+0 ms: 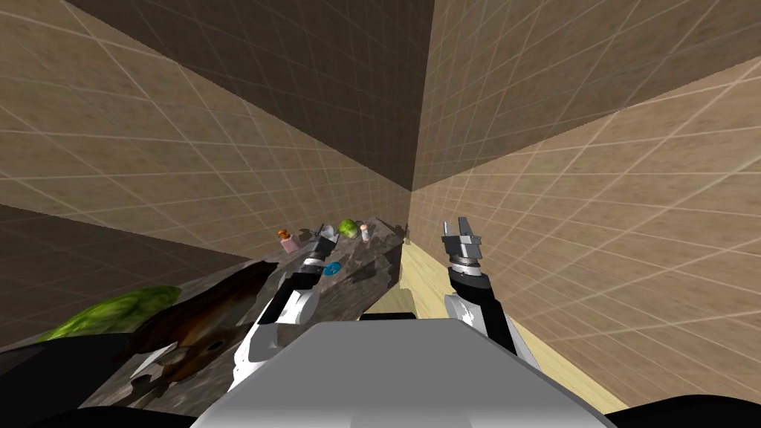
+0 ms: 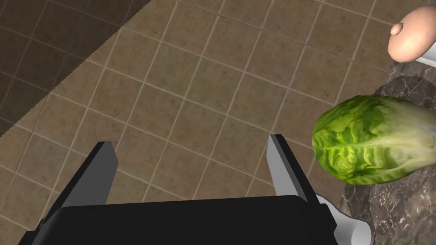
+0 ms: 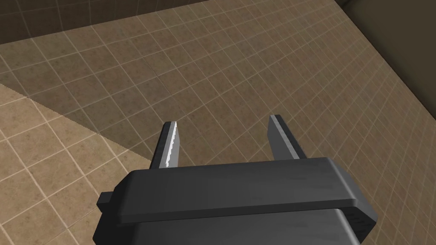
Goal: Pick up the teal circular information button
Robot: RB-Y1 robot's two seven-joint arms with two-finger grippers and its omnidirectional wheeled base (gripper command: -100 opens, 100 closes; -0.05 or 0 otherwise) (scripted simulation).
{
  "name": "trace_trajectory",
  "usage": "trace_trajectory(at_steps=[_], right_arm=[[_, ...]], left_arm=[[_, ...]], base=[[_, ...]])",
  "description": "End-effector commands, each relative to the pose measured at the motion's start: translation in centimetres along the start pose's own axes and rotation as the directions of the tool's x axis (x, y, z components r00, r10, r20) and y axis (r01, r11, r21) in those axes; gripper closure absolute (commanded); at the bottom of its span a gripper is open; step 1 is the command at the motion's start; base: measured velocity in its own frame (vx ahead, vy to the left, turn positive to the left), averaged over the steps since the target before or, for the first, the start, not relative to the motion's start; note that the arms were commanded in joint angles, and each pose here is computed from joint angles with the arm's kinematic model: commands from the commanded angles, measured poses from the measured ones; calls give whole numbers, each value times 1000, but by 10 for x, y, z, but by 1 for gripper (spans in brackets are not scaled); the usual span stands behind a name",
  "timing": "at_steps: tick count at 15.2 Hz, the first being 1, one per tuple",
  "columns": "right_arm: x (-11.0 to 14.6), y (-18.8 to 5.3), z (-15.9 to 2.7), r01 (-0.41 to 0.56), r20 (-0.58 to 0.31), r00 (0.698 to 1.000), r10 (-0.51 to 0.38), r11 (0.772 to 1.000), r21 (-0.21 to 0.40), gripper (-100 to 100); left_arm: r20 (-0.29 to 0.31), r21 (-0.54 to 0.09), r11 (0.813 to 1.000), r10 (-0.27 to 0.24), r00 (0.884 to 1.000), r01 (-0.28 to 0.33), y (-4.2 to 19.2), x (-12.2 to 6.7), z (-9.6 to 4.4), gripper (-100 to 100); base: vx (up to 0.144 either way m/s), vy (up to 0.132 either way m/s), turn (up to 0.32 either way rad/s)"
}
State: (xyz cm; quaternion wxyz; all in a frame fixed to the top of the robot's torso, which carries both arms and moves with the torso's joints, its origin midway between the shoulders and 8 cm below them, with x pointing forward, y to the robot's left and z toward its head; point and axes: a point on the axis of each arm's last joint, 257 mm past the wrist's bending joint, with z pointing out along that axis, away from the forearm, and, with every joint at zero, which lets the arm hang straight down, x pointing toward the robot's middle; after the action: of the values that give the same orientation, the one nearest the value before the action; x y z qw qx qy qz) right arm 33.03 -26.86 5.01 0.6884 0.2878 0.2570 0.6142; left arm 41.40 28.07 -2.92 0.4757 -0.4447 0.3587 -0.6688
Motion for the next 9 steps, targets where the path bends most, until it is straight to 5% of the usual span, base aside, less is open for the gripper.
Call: trace_trajectory(at_steps=[1,9], right_arm=[[0,0,0,0,0,1000,0,1000,0,0],[0,0,0,0,0,1000,0,1000,0,0]], left_arm=[[12,-46,999,-16,1000,17,10,-5,1,-100],[60,-188,977,-94,994,103,44,-22,5,-100]], base=[[-18,38,-32],[-14,29,-81]])
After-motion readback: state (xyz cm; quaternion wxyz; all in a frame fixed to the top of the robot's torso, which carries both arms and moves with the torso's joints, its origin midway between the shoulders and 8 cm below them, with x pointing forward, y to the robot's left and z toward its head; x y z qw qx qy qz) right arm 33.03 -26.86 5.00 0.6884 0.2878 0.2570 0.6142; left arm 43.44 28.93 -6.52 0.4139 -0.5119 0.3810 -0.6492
